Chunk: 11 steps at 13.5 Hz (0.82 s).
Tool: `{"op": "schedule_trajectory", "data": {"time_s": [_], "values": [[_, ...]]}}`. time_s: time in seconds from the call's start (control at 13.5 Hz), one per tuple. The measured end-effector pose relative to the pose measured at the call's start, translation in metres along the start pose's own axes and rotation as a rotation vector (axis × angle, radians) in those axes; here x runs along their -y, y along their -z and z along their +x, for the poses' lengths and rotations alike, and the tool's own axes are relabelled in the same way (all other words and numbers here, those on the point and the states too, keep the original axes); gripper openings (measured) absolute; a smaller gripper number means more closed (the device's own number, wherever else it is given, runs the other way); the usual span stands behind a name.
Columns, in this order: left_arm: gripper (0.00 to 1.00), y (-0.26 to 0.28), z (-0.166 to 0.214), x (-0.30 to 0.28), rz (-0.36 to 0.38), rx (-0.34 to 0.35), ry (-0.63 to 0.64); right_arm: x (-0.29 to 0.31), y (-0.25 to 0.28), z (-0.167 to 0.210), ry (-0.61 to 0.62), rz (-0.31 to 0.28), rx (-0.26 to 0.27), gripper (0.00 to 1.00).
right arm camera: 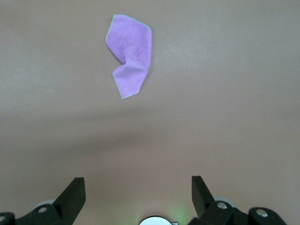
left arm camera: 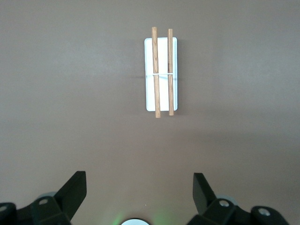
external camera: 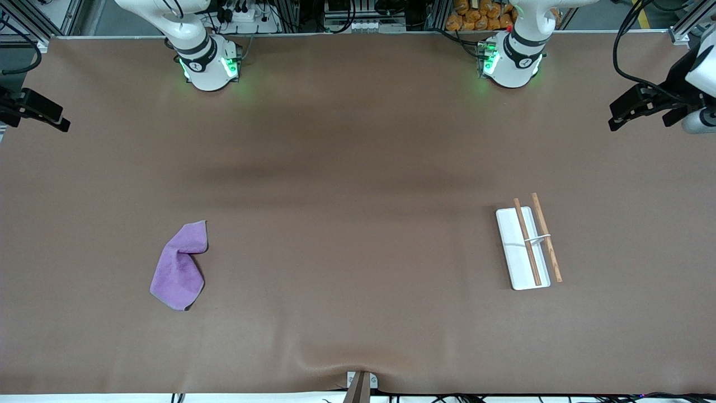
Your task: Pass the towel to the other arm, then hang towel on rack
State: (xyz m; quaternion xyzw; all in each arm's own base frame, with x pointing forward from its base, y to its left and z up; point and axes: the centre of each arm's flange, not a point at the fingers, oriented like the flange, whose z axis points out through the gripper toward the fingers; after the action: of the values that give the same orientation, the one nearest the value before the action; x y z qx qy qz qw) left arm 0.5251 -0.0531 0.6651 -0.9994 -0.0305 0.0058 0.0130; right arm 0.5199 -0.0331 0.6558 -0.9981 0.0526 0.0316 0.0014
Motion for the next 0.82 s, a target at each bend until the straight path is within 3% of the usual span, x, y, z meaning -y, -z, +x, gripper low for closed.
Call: {"op": "schedule_trajectory", "data": {"time_s": [0.3,0.52,0.82], "values": [[1.00,-0.001,0.000,-0.002,0.000,0.001,-0.004,0.030,-0.035,0.024,0.051,-0.008,0.032,1.00],[1.00,-0.001,0.000,-0.005,0.000,-0.001,-0.009,0.071,-0.100,0.063,0.113,-0.024,0.088,1.00],[1.00,-0.001,0.000,-0.005,0.000,-0.004,-0.010,0.102,-0.201,0.116,0.170,-0.037,0.104,1.00]]}}
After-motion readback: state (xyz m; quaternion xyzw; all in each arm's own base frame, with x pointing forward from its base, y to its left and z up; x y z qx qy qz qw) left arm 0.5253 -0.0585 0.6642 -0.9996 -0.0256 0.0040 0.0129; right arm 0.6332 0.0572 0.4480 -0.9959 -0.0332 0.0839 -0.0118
